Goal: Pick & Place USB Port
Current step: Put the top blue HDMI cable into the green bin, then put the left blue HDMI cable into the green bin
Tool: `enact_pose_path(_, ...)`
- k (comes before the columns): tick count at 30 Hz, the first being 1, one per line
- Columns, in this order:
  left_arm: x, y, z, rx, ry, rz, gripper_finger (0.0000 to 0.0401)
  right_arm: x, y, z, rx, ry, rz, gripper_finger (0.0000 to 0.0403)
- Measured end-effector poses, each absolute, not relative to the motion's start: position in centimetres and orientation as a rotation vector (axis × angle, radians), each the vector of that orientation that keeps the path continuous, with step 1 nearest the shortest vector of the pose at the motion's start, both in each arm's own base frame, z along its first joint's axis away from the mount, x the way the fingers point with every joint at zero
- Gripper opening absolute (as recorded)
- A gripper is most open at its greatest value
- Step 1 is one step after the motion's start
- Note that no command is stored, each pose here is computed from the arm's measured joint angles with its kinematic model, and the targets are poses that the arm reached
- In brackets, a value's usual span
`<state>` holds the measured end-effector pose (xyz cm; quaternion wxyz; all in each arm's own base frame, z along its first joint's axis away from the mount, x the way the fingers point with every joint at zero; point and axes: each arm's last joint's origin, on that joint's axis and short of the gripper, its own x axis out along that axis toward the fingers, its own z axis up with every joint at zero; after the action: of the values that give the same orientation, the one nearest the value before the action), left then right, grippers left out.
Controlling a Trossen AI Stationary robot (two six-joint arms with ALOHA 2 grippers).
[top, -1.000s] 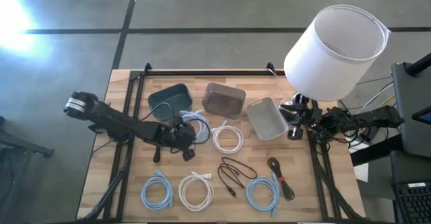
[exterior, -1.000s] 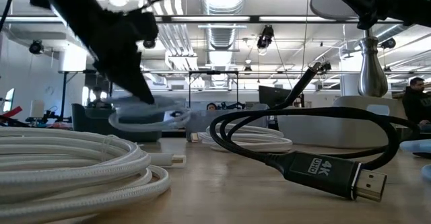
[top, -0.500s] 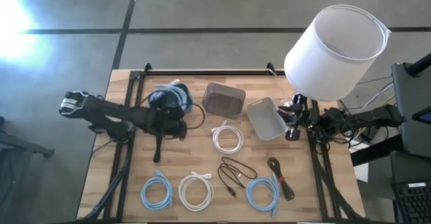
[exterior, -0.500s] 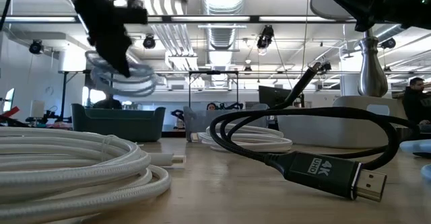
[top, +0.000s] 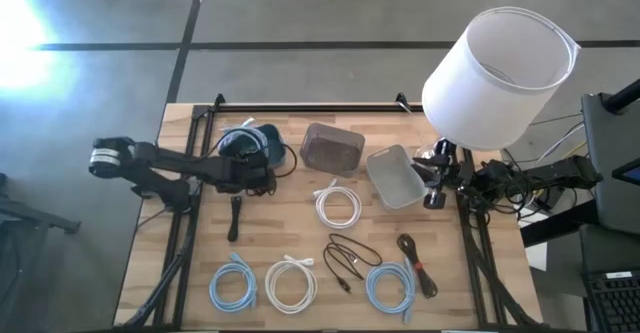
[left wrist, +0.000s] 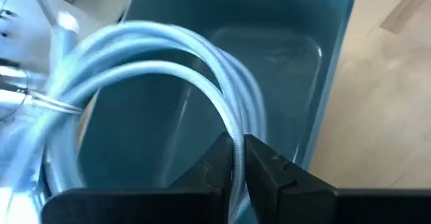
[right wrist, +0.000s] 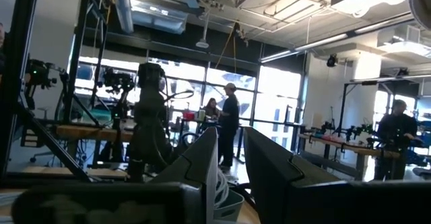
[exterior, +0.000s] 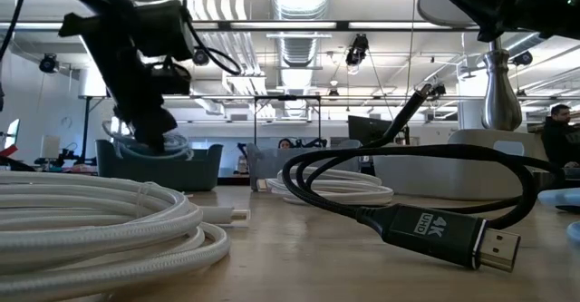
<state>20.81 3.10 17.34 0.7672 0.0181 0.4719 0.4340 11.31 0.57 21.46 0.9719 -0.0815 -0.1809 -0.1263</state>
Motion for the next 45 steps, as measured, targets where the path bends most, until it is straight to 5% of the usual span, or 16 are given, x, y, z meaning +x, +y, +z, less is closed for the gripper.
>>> enact_pose_path(7,20.5,3.1,16.5,0.037,1.024,0.929,0.0055,11.3,0.6,21.5,-0.165,-0.365,-0.255,0.0068)
enact_pose_path(16,21.2,3.2,17.5,0.03,0.99,0.931,0.0146,11.3,0.6,21.6,-0.189,-0.371,-0.261,0.0068)
enact_pose_path(30,24.4,-0.5,26.2,-0.094,0.987,0.575,0.0182,12.3,0.6,22.1,-0.09,-0.307,-0.287,0.0068)
enact_pose_path(45,21.7,-10.4,24.9,-0.141,1.072,0.178,0.0181,21.3,1.9,25.2,-0.01,0.367,-0.238,0.0068)
